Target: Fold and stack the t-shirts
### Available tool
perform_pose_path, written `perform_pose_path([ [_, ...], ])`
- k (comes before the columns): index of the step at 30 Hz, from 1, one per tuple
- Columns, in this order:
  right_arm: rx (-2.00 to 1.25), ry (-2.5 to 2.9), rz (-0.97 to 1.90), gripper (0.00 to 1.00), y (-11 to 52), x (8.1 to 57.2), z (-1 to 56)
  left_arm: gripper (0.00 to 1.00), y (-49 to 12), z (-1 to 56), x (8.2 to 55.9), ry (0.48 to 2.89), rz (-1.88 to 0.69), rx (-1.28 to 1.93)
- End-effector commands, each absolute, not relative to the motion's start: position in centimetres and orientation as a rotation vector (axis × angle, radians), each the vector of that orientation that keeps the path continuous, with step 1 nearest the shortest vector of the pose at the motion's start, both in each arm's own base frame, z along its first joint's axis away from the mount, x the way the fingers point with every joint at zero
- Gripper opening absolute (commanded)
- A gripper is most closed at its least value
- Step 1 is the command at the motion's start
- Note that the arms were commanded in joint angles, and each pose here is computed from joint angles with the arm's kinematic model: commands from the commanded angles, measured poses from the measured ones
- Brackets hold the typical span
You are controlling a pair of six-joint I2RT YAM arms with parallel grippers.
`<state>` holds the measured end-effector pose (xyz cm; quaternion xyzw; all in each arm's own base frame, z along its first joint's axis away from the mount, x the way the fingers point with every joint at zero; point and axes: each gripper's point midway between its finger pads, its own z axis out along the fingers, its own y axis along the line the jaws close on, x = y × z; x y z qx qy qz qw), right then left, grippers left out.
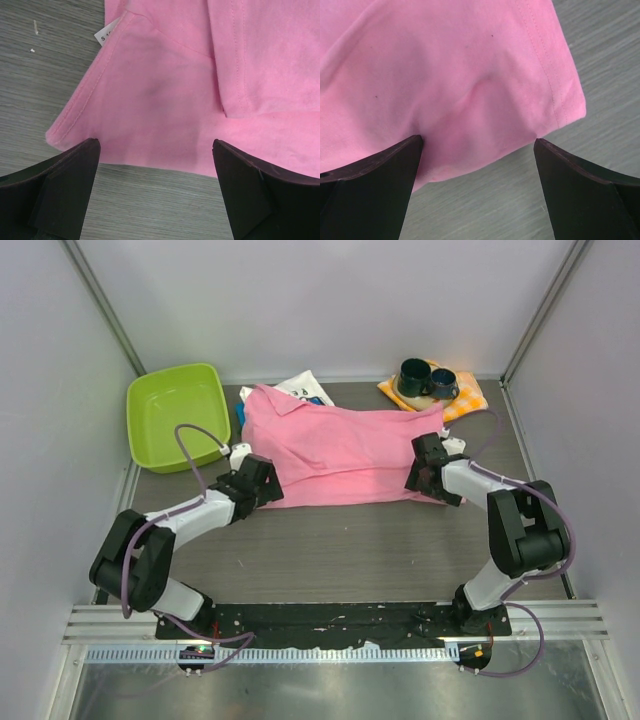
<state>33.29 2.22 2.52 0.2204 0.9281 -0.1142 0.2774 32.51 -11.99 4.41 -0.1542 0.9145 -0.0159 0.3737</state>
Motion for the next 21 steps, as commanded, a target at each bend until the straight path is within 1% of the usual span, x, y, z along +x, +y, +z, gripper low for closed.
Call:
perform_pose_path([
  [1, 0.619, 2.462, -0.427, 1.0, 0.7, 31.9, 5.1, 1.0, -12.2, 6.5, 32.8, 2.295, -0.083, -0.407],
  [5, 0.607, 2.376, -0.48, 1.0, 0.0, 32.9, 8.8, 1.0, -13.1, 9.1, 33.5, 2.262, -0.15, -0.411],
  [6, 0.599, 2.392, -0.526, 1.0, -0.5, 32.4, 9.2, 1.0, -13.1, 9.5, 33.4, 2.266, -0.152, -0.411],
  [7, 0.616, 2.354, -0.567, 1.0, -1.1, 32.8, 10.5, 1.0, -13.3, 10.8, 33.6, 2.245, -0.178, -0.413],
  [10, 0.614, 2.356, -0.656, 1.0, -1.9, 32.4, 11.0, 1.0, -13.6, 11.8, 33.9, 2.226, -0.205, -0.423],
  [14, 0.633, 2.347, -0.756, 1.0, -2.8, 32.0, 10.5, 1.0, -13.7, 11.5, 34.5, 2.238, -0.179, -0.421],
  [21, 0.644, 2.38, -0.815, 1.0, -3.0, 31.7, 8.2, 1.0, -15.3, 10.0, 36.1, 2.266, -0.214, -0.415],
])
